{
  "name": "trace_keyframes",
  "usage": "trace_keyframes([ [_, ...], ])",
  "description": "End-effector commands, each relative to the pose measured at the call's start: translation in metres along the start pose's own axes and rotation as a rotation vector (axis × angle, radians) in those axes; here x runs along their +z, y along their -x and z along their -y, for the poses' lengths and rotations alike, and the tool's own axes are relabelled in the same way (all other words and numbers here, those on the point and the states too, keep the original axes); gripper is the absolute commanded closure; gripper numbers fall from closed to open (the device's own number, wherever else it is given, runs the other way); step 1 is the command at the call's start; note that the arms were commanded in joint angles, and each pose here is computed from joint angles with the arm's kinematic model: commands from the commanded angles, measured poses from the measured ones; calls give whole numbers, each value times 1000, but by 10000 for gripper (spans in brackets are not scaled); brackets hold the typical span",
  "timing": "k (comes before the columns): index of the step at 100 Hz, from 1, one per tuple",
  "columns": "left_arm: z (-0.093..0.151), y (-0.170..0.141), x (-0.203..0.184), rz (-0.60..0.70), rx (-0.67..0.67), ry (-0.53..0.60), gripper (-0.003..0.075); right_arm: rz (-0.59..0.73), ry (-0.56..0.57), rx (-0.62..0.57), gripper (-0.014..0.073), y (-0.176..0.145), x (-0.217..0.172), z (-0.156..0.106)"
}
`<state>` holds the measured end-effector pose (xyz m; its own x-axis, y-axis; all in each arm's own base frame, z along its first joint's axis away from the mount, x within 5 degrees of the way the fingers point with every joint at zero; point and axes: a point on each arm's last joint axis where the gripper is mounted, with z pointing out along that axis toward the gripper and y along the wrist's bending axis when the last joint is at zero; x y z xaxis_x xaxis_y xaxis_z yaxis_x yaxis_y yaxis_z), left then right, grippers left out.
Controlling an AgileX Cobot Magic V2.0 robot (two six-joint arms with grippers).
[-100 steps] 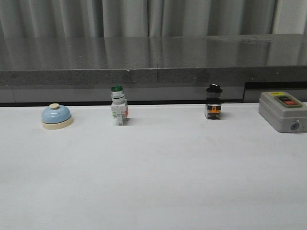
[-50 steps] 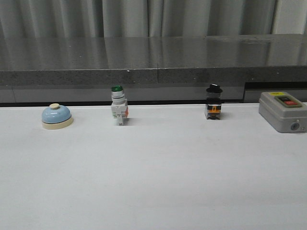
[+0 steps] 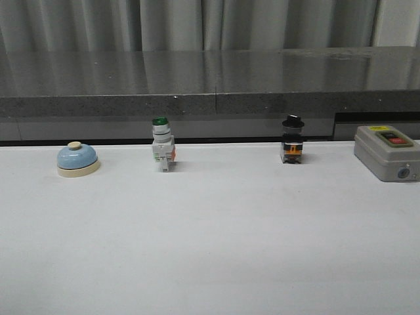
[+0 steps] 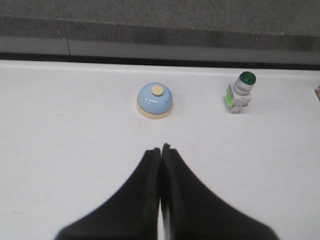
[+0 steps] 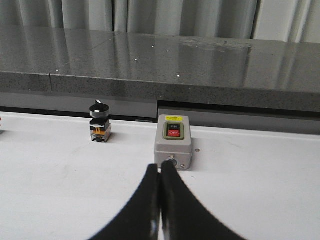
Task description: Place and press bell with both arms
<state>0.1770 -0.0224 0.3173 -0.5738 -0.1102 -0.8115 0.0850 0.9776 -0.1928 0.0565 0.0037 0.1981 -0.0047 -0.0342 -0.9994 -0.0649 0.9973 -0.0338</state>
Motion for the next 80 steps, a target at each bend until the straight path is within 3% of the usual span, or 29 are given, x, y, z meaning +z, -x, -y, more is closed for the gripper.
trace_keyframes([
  [1,3,16,3,44,-21,-12,740,117,-10,-8,655,13,-3,1],
  [13,2,14,12,7,-25,-7,731,117,-10,-8,655,13,-3,1],
  [22,2,13,12,-4,-17,-8,641,117,-10,-8,655,13,-3,1],
  [29,2,13,12,-8,17,-9,496,117,-10,-8,655,13,-3,1],
  [42,2,12,12,-17,46,-9,110,117,-10,-8,655,13,-3,1],
  [48,2,12,12,-16,46,-9,0,117,-10,-8,655,13,-3,1],
  [62,2,12,12,-22,37,-15,62,117,-10,-8,655,13,-3,1],
  [80,2,17,14,-1,37,-12,69,117,-10,-8,655,13,-3,1],
])
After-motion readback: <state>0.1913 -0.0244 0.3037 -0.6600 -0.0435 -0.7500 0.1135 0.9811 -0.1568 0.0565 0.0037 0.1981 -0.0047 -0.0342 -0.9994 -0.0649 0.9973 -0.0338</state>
